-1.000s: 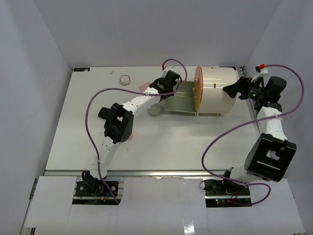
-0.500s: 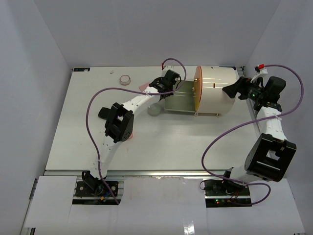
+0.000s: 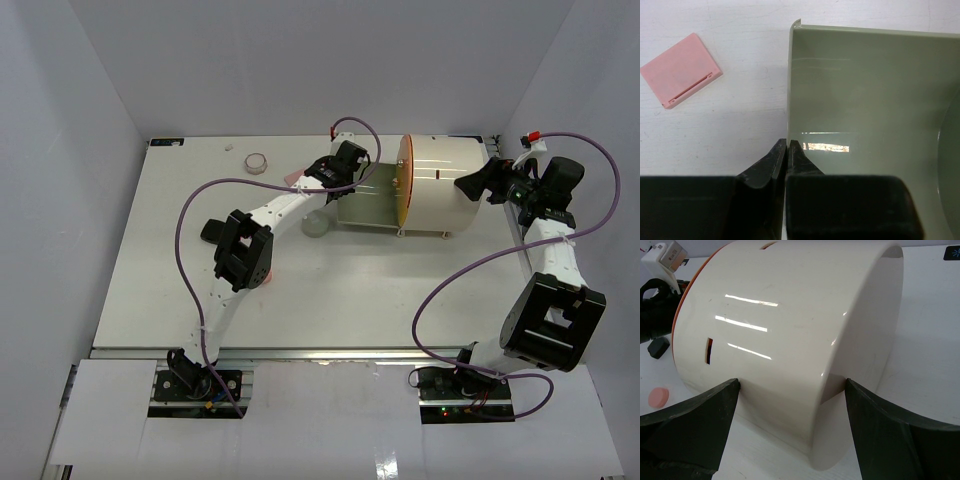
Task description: Organize the makeup
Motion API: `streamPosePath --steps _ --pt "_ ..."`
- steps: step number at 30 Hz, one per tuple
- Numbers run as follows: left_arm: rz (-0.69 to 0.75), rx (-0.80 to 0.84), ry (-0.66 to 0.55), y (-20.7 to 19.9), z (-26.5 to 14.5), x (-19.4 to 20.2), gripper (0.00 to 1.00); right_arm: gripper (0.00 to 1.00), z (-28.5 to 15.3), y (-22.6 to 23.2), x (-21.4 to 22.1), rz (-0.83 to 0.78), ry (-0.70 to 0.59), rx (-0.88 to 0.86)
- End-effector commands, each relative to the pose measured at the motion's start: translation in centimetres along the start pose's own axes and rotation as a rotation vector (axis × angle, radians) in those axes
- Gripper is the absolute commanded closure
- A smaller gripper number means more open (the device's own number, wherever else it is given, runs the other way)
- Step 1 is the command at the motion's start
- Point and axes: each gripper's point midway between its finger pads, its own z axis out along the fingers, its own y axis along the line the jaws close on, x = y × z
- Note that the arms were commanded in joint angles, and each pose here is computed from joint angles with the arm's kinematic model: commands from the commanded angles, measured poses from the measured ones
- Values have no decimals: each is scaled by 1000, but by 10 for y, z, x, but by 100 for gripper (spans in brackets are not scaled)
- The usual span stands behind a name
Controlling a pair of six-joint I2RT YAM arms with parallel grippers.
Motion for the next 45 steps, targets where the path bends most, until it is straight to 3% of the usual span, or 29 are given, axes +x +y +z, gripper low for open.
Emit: streamPosePath --steps 1,20,45 --pt "-83 135 -73 -30 -23 -40 95 10 4 8 45 113 120 -20" --pt "-96 272 26 -43 -18 -26 97 10 4 10 45 104 119 -21" --pt "-126 346 18 -58 -24 -34 99 10 7 9 51 101 133 -18"
